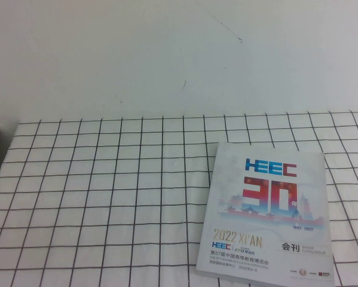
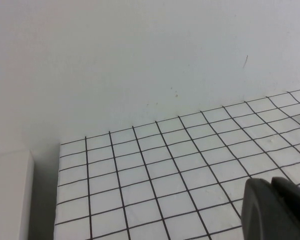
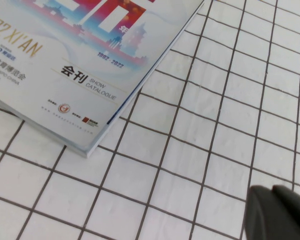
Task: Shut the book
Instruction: 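Close the open booklet and leave it lying on the table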
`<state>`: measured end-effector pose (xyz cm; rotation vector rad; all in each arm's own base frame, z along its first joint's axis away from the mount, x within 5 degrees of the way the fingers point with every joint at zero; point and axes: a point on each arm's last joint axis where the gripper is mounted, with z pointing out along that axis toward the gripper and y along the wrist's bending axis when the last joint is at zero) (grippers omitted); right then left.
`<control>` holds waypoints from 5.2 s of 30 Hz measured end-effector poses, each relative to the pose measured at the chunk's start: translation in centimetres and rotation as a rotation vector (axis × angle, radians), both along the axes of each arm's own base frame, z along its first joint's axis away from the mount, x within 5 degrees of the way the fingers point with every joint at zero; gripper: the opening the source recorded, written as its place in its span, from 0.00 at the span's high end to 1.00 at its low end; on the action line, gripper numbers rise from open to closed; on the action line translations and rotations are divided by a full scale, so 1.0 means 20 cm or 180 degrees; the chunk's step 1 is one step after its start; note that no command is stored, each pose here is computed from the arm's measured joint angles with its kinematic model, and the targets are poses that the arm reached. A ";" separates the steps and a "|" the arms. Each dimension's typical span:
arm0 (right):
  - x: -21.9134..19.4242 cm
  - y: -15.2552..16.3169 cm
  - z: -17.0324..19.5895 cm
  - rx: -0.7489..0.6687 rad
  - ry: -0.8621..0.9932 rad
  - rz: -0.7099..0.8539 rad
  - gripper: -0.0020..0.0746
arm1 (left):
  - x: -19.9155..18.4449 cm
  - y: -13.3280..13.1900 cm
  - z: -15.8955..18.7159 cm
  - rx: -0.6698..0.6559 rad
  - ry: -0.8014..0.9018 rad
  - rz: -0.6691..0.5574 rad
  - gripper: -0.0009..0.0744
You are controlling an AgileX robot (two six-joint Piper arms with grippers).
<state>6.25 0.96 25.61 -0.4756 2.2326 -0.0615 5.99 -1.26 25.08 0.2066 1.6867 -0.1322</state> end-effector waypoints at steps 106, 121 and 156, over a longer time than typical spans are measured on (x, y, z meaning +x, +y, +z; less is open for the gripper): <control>-0.06 -0.04 -0.43 0.0856 -0.1124 -0.0868 0.98 | -0.04 0.04 -0.37 -0.0269 0.0557 0.0493 0.99; -0.06 -0.04 -0.43 0.0850 -0.1125 -0.0865 0.98 | -0.04 0.04 -0.37 -0.0269 0.0557 0.0493 0.99; -0.06 -0.04 -0.43 0.0848 -0.1125 -0.0862 0.98 | -0.04 0.05 -0.37 -0.0300 0.0554 0.0628 0.99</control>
